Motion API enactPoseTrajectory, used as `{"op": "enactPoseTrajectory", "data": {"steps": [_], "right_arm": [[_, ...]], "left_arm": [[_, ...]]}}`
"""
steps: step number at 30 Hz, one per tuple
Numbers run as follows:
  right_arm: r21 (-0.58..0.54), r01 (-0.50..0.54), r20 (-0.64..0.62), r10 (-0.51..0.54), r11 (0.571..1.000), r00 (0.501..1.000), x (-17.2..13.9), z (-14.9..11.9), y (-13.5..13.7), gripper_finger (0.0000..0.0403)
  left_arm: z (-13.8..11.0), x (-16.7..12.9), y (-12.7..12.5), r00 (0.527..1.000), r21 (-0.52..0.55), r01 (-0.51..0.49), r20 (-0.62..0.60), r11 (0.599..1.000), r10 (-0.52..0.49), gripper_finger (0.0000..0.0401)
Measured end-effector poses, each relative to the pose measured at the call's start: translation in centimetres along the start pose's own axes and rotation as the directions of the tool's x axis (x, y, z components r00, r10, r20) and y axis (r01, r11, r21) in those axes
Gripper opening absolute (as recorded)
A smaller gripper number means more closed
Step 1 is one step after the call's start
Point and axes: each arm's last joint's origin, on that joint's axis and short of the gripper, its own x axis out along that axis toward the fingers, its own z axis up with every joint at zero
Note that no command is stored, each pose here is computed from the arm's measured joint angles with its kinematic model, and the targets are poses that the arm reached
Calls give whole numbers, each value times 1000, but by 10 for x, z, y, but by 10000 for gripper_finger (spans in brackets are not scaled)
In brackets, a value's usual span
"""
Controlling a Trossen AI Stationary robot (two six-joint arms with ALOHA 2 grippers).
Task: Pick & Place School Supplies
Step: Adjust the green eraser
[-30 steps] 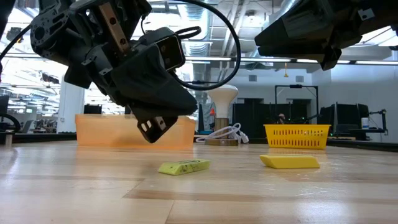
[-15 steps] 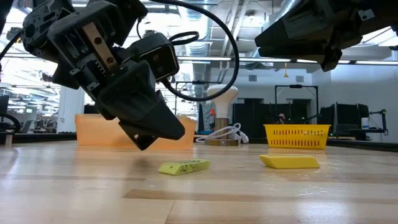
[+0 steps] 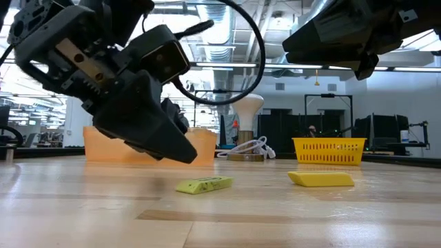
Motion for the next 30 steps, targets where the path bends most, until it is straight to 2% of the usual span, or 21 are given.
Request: {"op": "enactPoseTrajectory", "data": {"steps": [4,20,25,30], "right_arm": [[2,5,1,-5,1000,1000,1,1,-1,108],[-13,-6,-4,6,1000,1000,1,1,0,108],[-79,76,77,-70,994,995,-4,4,2,107],[-136,229,153,-208,964,966,-14,1,0,94]], "left_arm": [[-2,0,-5,1000,103,-27,10,994,27,2],[2,0,2,997,178,-69,34,982,64,2],[2,0,2,997,178,-69,35,982,63,2],[3,0,1,997,185,-67,43,980,60,2]]}}
